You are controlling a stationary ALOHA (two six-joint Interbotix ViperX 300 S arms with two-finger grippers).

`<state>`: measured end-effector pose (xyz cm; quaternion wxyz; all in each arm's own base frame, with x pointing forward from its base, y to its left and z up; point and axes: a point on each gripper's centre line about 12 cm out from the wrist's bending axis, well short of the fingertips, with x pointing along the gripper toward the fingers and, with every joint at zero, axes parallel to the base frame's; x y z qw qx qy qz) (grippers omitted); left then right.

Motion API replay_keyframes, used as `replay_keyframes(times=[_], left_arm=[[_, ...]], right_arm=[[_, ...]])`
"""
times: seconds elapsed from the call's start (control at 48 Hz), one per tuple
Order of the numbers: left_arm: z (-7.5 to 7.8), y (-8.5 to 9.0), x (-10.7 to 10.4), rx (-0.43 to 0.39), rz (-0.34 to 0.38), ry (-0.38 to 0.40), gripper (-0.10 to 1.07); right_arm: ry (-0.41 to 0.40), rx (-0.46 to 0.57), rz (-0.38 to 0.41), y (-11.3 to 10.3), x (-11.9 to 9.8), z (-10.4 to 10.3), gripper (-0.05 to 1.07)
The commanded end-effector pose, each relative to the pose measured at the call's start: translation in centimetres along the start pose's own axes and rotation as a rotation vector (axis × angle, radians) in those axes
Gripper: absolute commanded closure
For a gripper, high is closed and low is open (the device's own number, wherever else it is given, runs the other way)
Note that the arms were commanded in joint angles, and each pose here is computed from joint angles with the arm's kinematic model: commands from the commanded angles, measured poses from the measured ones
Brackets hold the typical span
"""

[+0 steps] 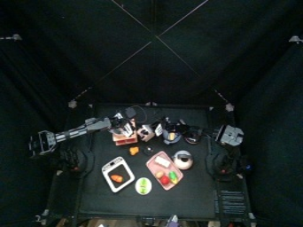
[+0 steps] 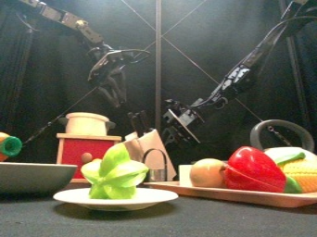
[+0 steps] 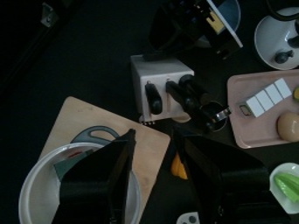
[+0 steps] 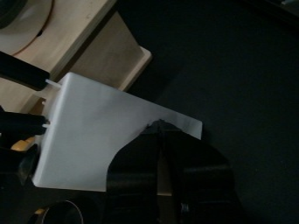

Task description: Place cleaver back in holder

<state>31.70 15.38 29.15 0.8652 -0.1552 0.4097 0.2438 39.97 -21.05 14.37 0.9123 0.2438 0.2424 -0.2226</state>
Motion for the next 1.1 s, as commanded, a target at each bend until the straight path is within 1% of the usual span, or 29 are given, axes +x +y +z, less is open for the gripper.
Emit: replay_keyframes(times=[0.0,0.125,0.25,0.354,0.438,0.562,0.771,0.875,0.938,0.979,1.083], left_arm=[[0.8,-0.1,-0.7,0.0,-0.004,-0.033,0.2],[0.7,-0.2,-0.9,0.001,-0.011,-0.053,0.2],[0.6,-0.4,-1.6,-0.006,-0.03,-0.099,0.2],[0.0,-0.8,-2.3,-0.014,-0.06,-0.133,0.2],[-0.5,-1.0,-2.9,-0.02,-0.079,-0.16,0.2],[-1.5,-1.3,-4.0,-0.016,-0.102,-0.217,0.2],[-3.9,-1.9,-5.4,0.006,-0.152,-0.327,0.2],[-4.9,-1.9,-5.4,0.011,-0.163,-0.361,0.2],[-5.6,-2.0,-5.2,0.015,-0.173,-0.379,0.2],[-6.0,-2.2,-5.1,0.021,-0.184,-0.399,0.2],[-7.2,-2.7,-4.9,0.034,-0.221,-0.466,0.2]], right_arm=[[-0.039,-0.006,0.018,0.7,-0.5,1.5,0.7],[-0.038,-0.003,0.016,0.7,-0.5,1.4,0.7],[-0.032,-0.006,0.001,0.6,-0.7,1.3,0.7],[-0.03,-0.002,-0.018,0.4,-1.2,1.4,0.7],[-0.037,-0.003,-0.019,0.7,-1.7,1.6,0.7],[-0.042,-0.008,-0.018,1.1,-2.3,1.8,0.7],[-0.031,0.011,-0.052,1.0,-3.0,1.5,0.7],[-0.044,0.027,-0.052,1.4,-3.6,1.9,0.7],[-0.061,0.028,-0.041,1.8,-4.3,2.4,0.7],[-0.067,0.025,-0.036,2.1,-4.6,2.6,0.7],[-0.095,0.016,-0.016,3.0,-6.1,3.2,0.7]])
